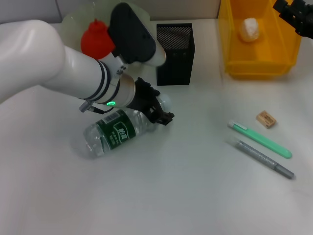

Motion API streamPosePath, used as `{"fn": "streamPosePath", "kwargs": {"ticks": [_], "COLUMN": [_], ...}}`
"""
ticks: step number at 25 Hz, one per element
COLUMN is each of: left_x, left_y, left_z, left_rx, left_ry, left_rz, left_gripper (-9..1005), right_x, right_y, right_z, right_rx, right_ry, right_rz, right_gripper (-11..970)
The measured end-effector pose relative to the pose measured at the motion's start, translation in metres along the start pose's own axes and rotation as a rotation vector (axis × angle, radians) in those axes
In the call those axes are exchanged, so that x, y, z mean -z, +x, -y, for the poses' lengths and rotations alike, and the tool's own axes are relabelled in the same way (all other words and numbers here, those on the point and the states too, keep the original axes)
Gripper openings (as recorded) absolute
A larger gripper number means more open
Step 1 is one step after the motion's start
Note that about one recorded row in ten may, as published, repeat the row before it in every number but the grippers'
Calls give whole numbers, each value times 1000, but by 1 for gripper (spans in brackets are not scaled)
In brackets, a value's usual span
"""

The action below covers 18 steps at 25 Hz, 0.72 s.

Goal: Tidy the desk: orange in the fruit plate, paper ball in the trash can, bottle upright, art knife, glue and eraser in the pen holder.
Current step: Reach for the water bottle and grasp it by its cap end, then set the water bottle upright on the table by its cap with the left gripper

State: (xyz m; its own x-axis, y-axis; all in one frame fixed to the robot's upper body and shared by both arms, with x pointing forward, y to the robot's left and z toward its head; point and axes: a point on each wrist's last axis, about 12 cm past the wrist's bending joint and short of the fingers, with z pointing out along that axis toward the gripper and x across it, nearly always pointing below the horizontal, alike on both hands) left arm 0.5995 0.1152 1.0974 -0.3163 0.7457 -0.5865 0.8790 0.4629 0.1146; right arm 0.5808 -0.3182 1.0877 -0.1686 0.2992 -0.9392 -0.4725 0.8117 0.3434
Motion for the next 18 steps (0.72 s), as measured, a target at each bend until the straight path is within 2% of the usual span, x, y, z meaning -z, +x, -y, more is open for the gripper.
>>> {"fn": "streamPosePath", "kwargs": {"ticks": [2,3,8,15,18], "left_x": [-1,-3,-3,-1,2], "left_y": [0,-1,-2,-4,-6], "left_z": [1,4,4,5,5], "left_rx": [-15,-64,-72,-98,-99], "left_ry": [-1,-9,-15,-18,-28], "left_rz": [-6,-30,-44,-53,-35], "left_gripper": [820,818,634,444,444], "right_x": [0,0,2,1,0], "right_y": [1,1,1,1,1], "right_z": [0,0,0,0,0], "right_rx": [-1,-2,-13,-11,-9], "right_ry": [0,1,6,6,5], "right_rz": [-1,-1,11,19,20], "right_gripper": [663,662,662,662,662]}}
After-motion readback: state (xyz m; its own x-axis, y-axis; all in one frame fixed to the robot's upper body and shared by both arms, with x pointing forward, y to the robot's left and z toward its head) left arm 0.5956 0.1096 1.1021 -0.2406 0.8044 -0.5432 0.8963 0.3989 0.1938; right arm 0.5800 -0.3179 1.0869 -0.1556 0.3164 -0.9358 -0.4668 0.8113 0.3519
